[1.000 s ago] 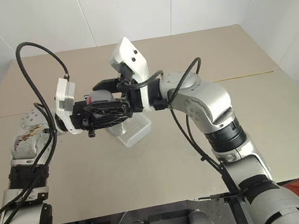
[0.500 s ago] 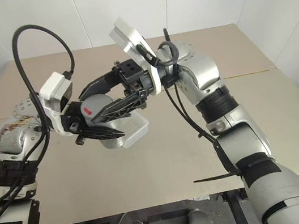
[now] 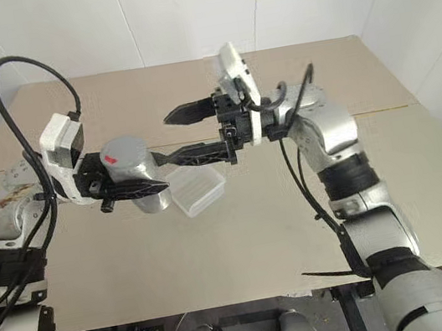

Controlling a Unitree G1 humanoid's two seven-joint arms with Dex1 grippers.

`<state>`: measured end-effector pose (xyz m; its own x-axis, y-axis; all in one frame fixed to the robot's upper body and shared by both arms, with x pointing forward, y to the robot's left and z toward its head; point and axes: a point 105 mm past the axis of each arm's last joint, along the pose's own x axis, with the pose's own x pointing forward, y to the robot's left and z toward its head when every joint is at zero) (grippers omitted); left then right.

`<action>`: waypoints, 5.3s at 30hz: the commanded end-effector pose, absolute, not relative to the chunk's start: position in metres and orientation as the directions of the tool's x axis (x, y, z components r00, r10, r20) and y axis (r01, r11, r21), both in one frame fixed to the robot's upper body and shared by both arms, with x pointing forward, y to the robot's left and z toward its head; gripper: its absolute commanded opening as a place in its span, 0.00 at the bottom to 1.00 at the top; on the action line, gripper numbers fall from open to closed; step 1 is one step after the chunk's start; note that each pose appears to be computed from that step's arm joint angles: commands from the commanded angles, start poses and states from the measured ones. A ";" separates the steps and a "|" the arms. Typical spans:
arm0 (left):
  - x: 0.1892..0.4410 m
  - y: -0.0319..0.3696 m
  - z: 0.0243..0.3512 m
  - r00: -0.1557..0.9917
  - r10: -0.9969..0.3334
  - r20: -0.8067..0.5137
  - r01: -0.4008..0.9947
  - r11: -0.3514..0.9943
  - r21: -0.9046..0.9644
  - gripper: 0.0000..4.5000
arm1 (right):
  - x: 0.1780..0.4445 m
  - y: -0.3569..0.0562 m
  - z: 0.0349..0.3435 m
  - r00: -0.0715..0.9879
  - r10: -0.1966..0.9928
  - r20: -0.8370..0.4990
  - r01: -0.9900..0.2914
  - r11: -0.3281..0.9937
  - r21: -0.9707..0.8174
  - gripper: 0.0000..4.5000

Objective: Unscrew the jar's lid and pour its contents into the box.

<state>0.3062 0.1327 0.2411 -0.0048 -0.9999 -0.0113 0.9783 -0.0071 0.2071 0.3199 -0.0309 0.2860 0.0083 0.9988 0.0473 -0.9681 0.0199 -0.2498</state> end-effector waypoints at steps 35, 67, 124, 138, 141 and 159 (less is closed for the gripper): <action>0.300 0.165 0.256 0.116 -0.993 -0.026 0.952 0.104 0.289 0.43 | 0.345 -0.041 0.311 0.436 0.893 0.113 -0.844 0.449 -0.294 0.99; 0.317 0.135 0.253 0.073 -0.995 0.068 0.951 0.090 0.295 0.43 | 0.312 0.028 0.309 0.255 0.964 0.077 -0.902 0.266 -0.340 0.99; 0.315 0.147 0.254 0.079 -0.995 0.057 0.955 0.092 0.282 0.43 | 0.313 0.004 0.310 0.297 0.953 0.064 -0.883 0.300 -0.362 0.99; 0.319 0.135 0.248 0.053 -0.997 0.062 0.960 0.068 0.272 0.43 | 0.280 0.026 0.321 0.139 0.985 0.103 -0.916 0.168 -0.365 0.99; 0.320 0.132 0.250 0.042 -0.997 0.065 0.960 0.058 0.273 0.43 | 0.283 0.038 0.315 0.146 0.986 0.076 -0.914 0.164 -0.371 0.99; 0.315 0.138 0.253 0.048 -0.998 0.050 0.957 0.060 0.283 0.43 | 0.310 0.027 0.316 0.247 0.964 0.099 -0.897 0.266 -0.353 0.99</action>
<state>0.3214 0.1337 0.2426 0.0585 -0.9972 0.0474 0.9683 0.0682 0.2405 0.3092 0.0416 0.2965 0.2191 0.9754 0.0263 -0.9266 0.2164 -0.3076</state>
